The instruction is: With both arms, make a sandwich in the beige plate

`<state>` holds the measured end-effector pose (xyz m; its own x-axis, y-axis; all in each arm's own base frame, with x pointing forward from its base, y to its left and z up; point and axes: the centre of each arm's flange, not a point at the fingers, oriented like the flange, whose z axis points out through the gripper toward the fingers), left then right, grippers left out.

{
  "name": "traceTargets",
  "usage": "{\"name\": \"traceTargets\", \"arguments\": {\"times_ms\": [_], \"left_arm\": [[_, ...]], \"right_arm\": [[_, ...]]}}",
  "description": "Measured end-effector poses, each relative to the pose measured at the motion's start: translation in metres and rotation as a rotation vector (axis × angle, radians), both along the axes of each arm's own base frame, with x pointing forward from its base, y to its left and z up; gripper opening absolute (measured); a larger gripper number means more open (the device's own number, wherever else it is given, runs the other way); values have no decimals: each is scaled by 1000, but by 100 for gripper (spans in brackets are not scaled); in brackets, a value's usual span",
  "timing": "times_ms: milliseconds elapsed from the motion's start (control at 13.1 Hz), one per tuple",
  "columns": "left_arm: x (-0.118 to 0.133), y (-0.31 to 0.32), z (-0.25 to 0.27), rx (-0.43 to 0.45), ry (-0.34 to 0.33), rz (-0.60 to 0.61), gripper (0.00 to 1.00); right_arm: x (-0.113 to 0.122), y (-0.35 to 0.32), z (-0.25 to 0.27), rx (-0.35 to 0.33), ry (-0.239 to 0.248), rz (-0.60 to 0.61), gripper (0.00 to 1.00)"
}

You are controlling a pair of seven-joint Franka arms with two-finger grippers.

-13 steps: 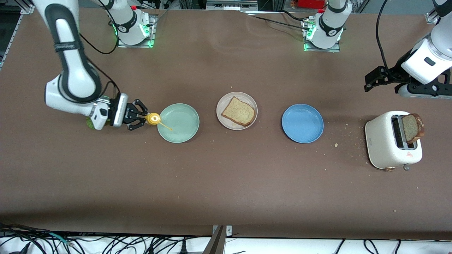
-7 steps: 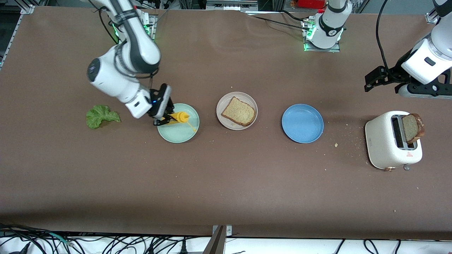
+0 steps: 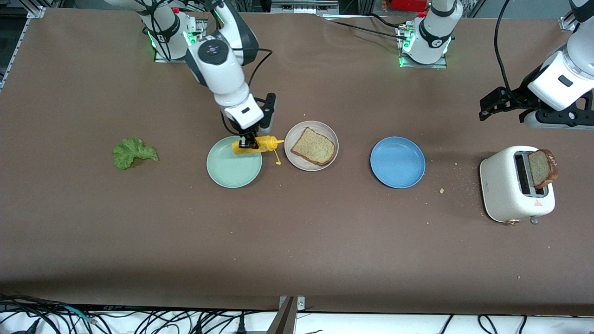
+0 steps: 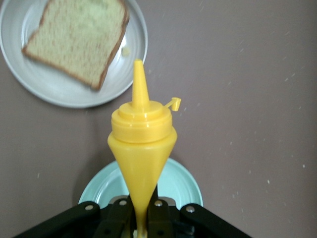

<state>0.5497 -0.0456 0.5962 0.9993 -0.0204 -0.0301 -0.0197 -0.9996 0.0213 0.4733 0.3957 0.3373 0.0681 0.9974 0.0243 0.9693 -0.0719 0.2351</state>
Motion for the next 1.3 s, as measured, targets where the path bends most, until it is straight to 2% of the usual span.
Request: {"name": "traceTargets", "arguments": {"times_ms": [153, 230, 383, 612, 842, 995, 1148, 1301], "left_arm": [[0, 0, 0, 0, 0, 0, 100], [0, 0, 0, 0, 0, 0, 100], [0, 0, 0, 0, 0, 0, 100], [0, 0, 0, 0, 0, 0, 100], [0, 0, 0, 0, 0, 0, 100], [0, 0, 0, 0, 0, 0, 100], [0, 0, 0, 0, 0, 0, 100], [0, 0, 0, 0, 1, 0, 100]], "right_arm": [[-8, 31, 6, -154, -10, -12, 7], [-13, 46, 6, -201, -14, -16, 7], [-26, 71, -10, -264, -34, -23, 7], [-39, 87, -37, -366, -95, -34, 7], [-51, 102, -42, -473, -120, -49, 7], [-64, 117, -48, -543, -162, -80, 7], [-81, 133, -66, -591, -210, -115, 7], [-90, 145, -86, -617, -237, -128, 7]]}}
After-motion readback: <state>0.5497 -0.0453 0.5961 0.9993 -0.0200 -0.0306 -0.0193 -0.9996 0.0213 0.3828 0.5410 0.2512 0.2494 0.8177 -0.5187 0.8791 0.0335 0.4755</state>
